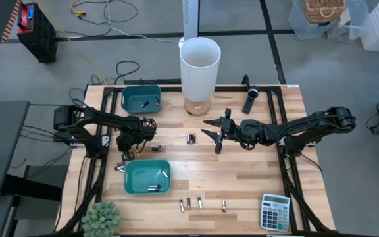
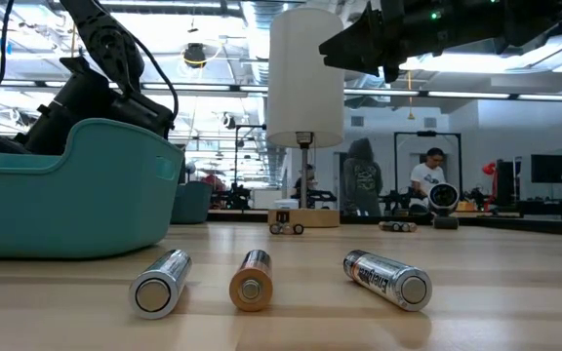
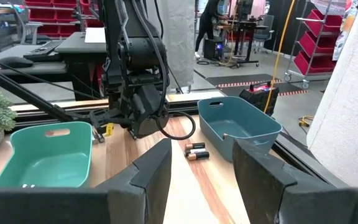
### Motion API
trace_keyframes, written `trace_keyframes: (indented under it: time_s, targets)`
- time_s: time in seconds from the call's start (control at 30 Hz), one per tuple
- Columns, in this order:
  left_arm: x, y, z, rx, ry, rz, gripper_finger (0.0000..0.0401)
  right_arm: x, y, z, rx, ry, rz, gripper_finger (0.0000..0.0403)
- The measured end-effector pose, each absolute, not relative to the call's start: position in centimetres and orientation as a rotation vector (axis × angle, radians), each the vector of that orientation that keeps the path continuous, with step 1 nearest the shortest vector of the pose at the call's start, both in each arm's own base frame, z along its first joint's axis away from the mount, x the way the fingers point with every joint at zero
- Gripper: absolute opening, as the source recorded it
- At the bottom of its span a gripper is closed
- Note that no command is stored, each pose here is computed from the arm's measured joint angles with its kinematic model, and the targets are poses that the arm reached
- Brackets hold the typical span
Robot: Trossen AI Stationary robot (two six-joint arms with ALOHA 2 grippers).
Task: Sort batteries
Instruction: Put the black battery into the blue bin
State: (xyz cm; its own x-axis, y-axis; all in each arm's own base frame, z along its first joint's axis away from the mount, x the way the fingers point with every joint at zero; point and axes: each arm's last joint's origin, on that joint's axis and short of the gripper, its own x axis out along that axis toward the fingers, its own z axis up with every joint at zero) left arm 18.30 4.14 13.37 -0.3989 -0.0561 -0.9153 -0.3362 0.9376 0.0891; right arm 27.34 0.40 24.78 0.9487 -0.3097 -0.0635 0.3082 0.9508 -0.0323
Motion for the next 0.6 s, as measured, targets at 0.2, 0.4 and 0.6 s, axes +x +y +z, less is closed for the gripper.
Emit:
trace_keyframes:
  time_s: [0.2,0.4,0.6]
  targets:
    - [18.33,4.13,13.35,-0.286,1.966,0.299,0.001,27.34,0.4,24.78,-0.022,0.068,-0.314,0.0185]
    - [18.78,4.19,13.08,-0.297,1.913,0.289,0.007,27.34,0.4,24.78,-0.022,0.068,-0.314,0.0185]
    - [19.13,4.26,12.9,-0.296,1.871,0.289,0.0111,27.34,0.4,24.76,-0.023,0.071,-0.314,0.0185]
